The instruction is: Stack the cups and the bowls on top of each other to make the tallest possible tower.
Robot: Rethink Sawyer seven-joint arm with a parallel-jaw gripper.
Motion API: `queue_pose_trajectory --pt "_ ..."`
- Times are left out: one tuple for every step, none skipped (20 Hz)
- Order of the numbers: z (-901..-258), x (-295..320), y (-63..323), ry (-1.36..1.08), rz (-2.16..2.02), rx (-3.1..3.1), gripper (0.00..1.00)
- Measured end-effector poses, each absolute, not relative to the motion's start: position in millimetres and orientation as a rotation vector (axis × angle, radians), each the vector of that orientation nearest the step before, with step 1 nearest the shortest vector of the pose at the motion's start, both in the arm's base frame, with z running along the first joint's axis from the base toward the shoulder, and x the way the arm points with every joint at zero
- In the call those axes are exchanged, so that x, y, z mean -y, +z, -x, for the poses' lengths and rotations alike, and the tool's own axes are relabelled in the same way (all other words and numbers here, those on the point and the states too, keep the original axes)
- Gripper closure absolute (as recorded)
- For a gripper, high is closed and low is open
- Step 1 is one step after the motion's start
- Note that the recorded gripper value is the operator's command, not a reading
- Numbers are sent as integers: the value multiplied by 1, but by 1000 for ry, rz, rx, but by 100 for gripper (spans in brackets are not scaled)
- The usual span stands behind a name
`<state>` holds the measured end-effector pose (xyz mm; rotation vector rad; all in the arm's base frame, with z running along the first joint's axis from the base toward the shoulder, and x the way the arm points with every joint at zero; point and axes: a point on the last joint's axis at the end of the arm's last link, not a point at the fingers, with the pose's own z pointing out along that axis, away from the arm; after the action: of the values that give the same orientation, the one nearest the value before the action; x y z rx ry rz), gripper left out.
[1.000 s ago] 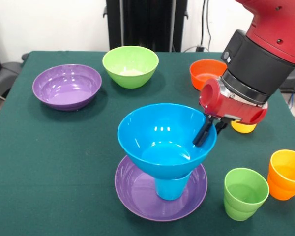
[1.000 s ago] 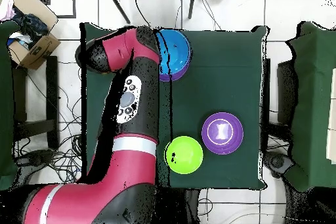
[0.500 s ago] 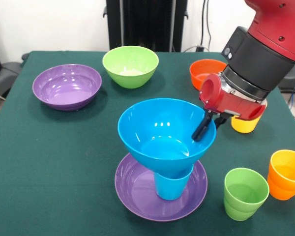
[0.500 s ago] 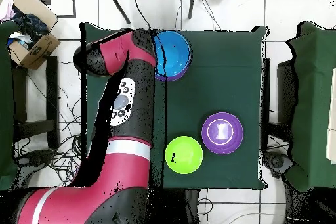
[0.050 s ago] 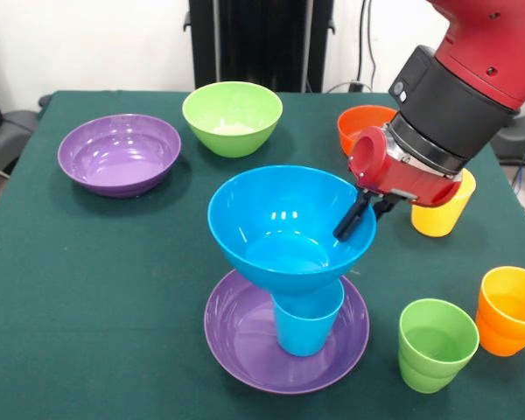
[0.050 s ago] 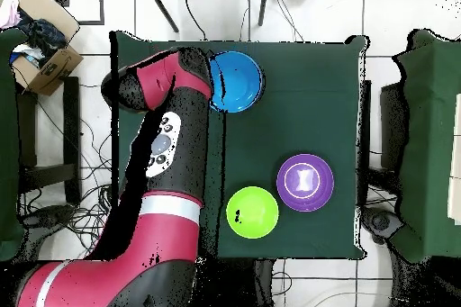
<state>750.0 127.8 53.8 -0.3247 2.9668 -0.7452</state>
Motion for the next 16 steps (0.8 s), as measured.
queue_pose_trajectory --pt "-749 -128 53 -748 327 -2968 100" --pt "-748 -129 53 -749 329 -2969 100" --pt "-747 -130 52 -750 332 -2971 100" --pt "-746 -131 52 -750 335 -2971 100" --pt "-745 -132 52 -750 338 -2972 100" --pt "-744 -134 51 -750 340 -2973 100" --pt "-744 -134 51 -750 342 -2974 100" --pt "-742 -135 50 -751 345 -2975 100" --pt "-741 -136 49 -751 347 -2977 100" --pt "-740 -137 49 -751 349 -2978 100" --pt "-739 -137 48 -752 350 -2980 100" --pt "-738 -137 47 -752 352 -2982 100" --pt "-737 -138 46 -753 353 -2985 100" --pt "-736 -138 46 -753 354 -2986 100" --pt "-736 -138 46 -754 354 -2987 100" --pt "-736 -138 46 -754 354 -2988 100"
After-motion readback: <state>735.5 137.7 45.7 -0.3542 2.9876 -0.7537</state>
